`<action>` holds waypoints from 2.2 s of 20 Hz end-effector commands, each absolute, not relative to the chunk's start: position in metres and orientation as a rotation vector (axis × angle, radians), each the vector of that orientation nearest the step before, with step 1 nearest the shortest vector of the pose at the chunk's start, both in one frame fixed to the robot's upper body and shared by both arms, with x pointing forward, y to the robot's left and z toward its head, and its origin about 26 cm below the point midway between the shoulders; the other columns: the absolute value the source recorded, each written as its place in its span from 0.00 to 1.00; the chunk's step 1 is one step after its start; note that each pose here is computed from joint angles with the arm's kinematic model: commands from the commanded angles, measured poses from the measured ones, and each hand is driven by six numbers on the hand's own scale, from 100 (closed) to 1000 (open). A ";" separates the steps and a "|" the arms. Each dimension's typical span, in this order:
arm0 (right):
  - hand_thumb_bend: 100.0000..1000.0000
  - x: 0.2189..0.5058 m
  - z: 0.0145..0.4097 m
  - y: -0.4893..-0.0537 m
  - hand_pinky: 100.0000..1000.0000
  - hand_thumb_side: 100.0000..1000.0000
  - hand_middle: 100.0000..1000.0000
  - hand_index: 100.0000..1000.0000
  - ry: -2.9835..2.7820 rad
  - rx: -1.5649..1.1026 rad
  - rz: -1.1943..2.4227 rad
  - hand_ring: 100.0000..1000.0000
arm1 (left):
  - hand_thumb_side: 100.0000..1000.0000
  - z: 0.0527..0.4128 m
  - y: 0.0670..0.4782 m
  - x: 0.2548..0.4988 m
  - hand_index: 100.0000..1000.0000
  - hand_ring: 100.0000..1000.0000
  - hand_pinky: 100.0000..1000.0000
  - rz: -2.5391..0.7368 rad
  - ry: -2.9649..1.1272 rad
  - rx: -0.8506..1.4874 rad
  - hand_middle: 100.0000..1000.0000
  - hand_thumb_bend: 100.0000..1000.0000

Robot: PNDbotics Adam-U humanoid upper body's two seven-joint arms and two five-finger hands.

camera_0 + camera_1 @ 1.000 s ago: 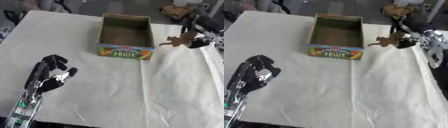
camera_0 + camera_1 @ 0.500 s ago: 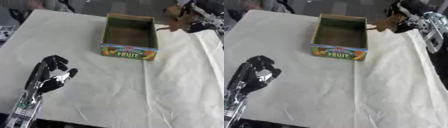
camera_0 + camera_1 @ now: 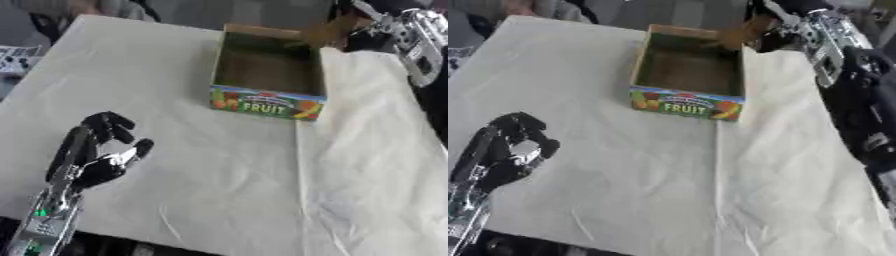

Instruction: Pick up objects on the table and place them in the box.

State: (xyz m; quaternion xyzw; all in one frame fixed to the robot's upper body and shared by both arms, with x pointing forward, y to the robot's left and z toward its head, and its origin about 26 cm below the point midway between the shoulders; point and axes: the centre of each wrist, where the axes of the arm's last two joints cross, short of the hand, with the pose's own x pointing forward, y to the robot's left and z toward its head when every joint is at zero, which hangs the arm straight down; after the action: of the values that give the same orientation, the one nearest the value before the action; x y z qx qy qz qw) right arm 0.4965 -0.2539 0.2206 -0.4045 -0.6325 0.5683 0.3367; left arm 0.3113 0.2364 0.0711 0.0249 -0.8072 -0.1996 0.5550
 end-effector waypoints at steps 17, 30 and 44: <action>0.00 0.506 0.161 -0.202 0.72 0.00 0.27 0.43 -1.548 -0.947 1.479 0.55 | 0.30 0.085 0.220 0.316 0.54 0.45 0.50 -0.512 -1.958 -0.022 0.48 0.62; 0.02 0.505 0.146 -0.206 0.80 0.09 0.67 0.78 -1.406 -0.849 1.587 0.73 | 0.29 0.084 0.222 0.316 0.54 0.45 0.50 -0.509 -1.955 -0.012 0.48 0.63; 0.33 0.506 0.161 -0.223 0.88 0.29 0.89 0.93 -1.319 -0.798 1.689 0.85 | 0.29 0.084 0.225 0.316 0.54 0.45 0.50 -0.504 -1.954 0.006 0.48 0.63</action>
State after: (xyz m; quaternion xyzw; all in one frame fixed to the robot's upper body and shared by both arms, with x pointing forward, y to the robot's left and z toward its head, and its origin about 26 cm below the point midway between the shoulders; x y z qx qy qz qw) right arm 0.5025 -0.2160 0.1378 -0.2989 -0.5186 0.6765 0.4291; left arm 0.3151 0.2213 0.0764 -0.0048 -0.8128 -0.2104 0.5432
